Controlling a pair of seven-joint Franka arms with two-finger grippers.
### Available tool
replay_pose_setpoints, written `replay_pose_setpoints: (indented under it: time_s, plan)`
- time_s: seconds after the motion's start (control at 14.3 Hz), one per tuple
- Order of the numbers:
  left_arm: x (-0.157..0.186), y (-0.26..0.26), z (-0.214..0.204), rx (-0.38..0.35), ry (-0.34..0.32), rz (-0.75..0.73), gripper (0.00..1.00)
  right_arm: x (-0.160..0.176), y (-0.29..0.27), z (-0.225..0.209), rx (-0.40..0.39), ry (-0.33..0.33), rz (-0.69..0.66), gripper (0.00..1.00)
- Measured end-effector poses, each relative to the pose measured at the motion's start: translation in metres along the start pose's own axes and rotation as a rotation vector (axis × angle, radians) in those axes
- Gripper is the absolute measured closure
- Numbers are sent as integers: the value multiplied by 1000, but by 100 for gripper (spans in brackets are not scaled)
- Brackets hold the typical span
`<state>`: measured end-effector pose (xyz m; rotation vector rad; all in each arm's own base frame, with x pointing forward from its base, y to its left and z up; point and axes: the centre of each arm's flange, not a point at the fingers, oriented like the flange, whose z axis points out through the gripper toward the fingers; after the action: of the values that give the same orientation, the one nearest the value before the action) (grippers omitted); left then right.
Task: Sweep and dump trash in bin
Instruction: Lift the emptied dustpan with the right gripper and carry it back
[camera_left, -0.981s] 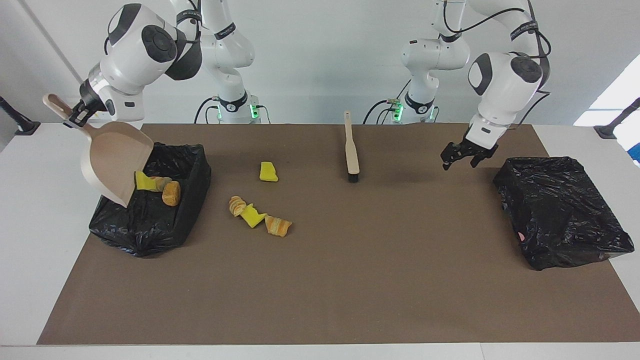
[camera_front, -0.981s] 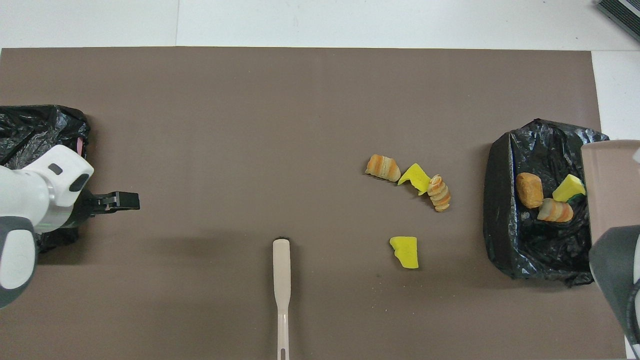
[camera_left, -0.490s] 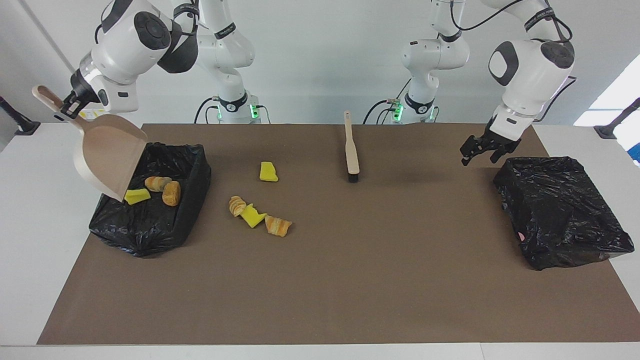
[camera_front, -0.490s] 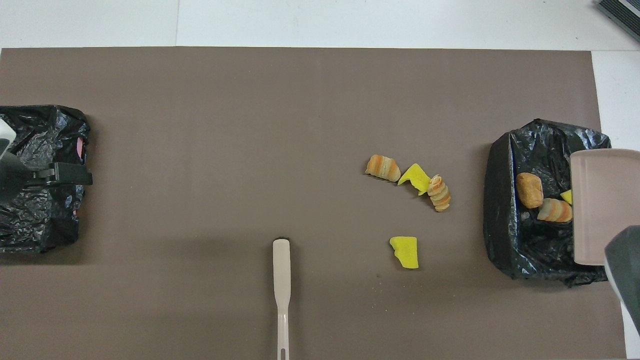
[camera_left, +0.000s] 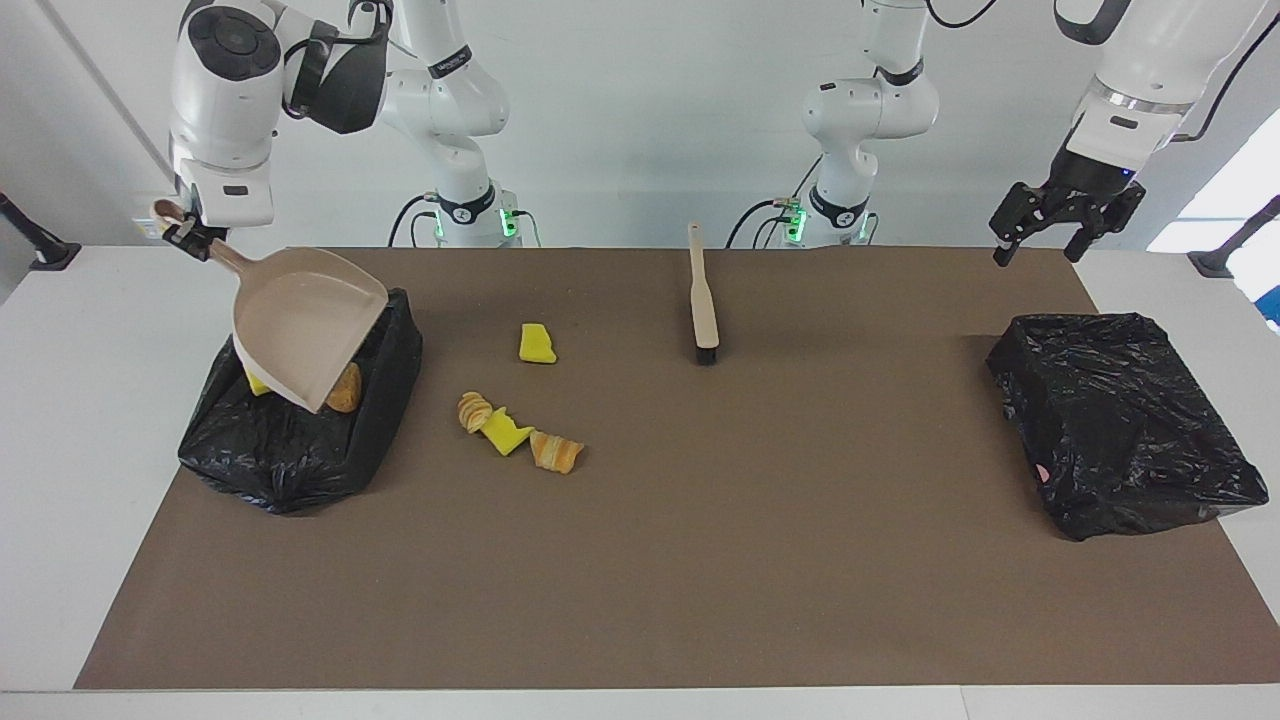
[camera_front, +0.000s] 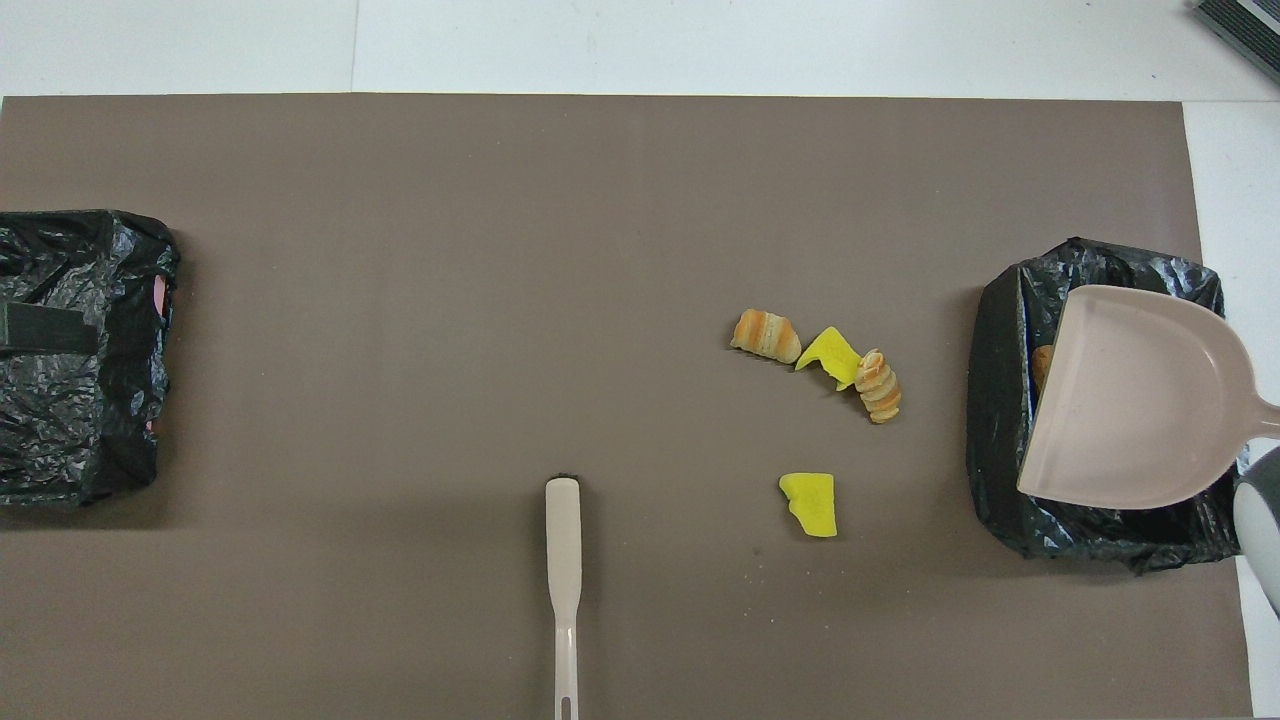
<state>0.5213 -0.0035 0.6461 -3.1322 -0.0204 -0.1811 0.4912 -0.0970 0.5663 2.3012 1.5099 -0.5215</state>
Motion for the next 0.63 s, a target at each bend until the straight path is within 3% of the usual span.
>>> replay_pose_setpoints:
  time_s: [0.28, 0.63]
  plan:
    - [4, 0, 6, 1, -11, 3, 0, 27, -11, -5, 90, 134, 251, 69]
    - [3, 1, -34, -11, 26, 1, 0, 93, -29, -19, 195, 214, 533, 69]
